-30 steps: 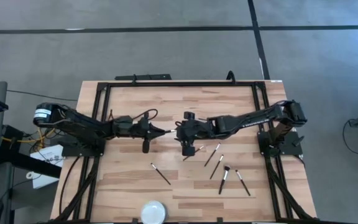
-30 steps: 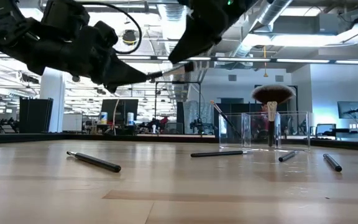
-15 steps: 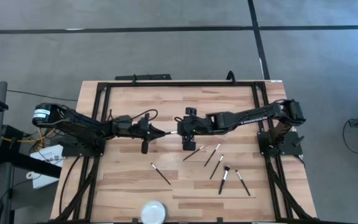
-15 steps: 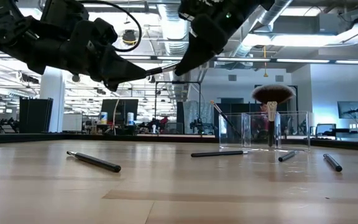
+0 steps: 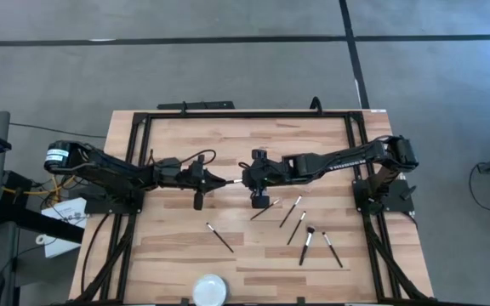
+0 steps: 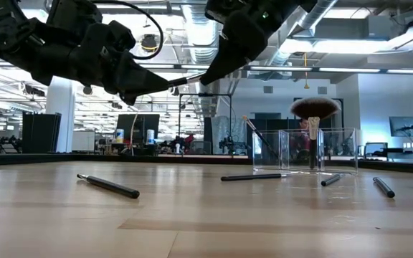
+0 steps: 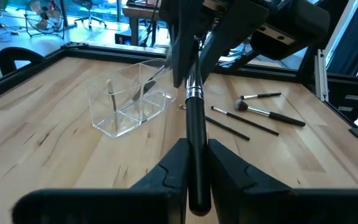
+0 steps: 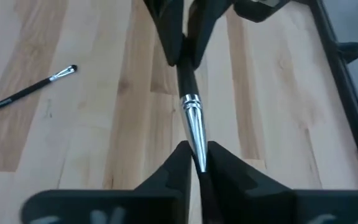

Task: Pick & Place Makeup Brushes
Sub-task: Put the black blush brush into the makeup organizer, then put the black eyeshadow brush into the makeup organizer

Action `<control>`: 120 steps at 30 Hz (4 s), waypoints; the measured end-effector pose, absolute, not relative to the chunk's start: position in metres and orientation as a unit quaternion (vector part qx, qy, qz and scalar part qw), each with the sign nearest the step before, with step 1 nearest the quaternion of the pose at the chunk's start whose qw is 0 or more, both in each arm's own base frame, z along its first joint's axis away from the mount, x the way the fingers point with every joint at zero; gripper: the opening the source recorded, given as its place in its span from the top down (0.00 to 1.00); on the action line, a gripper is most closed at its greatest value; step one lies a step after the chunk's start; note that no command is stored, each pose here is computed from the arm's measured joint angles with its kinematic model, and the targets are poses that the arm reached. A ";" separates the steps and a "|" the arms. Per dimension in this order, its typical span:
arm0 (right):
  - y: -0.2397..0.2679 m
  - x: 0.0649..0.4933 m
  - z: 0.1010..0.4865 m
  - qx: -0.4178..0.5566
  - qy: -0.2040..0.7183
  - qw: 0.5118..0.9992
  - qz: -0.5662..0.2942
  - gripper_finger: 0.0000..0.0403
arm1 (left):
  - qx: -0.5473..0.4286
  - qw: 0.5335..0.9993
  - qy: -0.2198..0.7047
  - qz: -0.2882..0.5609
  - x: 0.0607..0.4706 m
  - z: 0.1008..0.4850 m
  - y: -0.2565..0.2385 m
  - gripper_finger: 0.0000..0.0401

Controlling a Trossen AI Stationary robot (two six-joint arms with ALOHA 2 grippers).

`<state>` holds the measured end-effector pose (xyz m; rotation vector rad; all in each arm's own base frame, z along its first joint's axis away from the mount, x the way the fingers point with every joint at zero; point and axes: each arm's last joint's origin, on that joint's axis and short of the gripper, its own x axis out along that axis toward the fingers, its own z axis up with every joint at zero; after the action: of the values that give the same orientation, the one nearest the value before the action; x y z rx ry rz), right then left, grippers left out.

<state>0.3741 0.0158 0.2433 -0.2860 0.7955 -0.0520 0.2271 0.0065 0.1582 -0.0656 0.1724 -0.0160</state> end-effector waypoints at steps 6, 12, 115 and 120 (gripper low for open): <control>0.016 0.374 0.243 -0.136 0.385 0.912 -0.028 0.95 | -0.032 0.996 0.086 0.000 0.227 0.158 0.007 0.81; 0.026 0.366 0.242 -0.157 0.432 0.887 -0.030 0.98 | -0.024 0.995 0.085 0.036 0.227 0.158 0.009 0.75; 0.025 0.371 0.331 -0.008 0.618 0.783 -0.071 0.59 | 0.031 0.926 0.243 -0.288 0.230 0.080 -0.061 0.46; 0.043 0.366 0.336 -0.004 0.610 0.790 -0.065 0.63 | 0.042 0.918 0.259 -0.296 0.230 0.067 -0.064 0.48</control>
<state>0.3664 0.0431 0.3361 -0.0081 1.3130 -0.1392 0.2297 -0.0637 0.0675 0.0864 0.5318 -0.6090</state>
